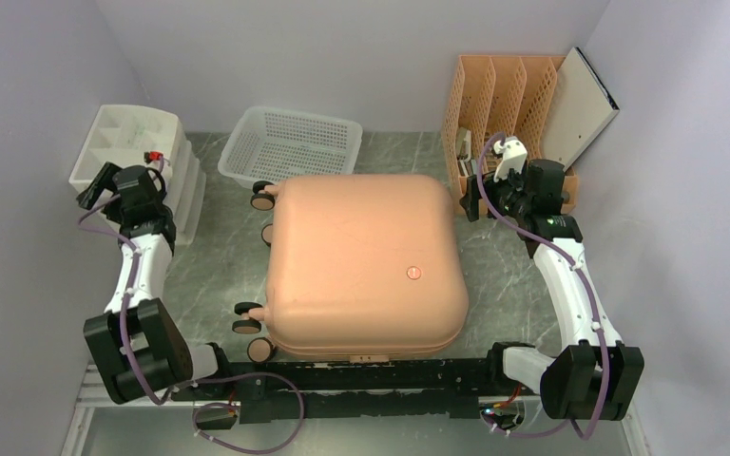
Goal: Open, take out, and arrange the luggage
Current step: Move the storage box to the corner of the board.
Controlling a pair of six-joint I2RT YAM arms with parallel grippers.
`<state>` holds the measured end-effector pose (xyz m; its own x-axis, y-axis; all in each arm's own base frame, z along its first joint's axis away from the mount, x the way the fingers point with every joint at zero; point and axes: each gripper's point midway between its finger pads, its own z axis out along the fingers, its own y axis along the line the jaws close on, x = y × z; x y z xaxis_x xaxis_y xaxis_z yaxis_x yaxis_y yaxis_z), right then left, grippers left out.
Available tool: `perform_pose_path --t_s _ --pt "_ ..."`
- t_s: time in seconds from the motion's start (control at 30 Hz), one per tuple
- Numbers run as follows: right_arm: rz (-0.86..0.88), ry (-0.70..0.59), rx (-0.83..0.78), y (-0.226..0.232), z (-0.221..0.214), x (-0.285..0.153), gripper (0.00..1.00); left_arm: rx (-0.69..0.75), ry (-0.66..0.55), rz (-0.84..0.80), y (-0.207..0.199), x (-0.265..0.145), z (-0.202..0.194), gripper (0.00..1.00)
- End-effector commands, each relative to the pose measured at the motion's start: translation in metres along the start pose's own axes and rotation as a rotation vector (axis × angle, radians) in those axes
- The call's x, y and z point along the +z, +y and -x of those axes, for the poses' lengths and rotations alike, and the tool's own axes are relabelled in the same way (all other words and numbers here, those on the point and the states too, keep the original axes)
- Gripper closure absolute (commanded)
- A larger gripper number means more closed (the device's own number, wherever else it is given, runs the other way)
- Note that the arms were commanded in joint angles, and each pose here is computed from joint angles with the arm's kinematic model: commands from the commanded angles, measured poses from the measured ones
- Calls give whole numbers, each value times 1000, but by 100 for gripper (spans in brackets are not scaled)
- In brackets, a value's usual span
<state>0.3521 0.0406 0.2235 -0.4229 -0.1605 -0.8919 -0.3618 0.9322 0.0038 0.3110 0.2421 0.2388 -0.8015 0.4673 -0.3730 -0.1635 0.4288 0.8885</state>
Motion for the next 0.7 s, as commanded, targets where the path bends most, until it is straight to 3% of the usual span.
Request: perform_pose_path --t_s 0.0,0.67 --pt "-15 -31 3 -4 11 -3 7 -131 -82 79 31 10 31 3" --pt "-18 -28 15 -5 10 -2 7 -132 -70 84 18 48 71 3"
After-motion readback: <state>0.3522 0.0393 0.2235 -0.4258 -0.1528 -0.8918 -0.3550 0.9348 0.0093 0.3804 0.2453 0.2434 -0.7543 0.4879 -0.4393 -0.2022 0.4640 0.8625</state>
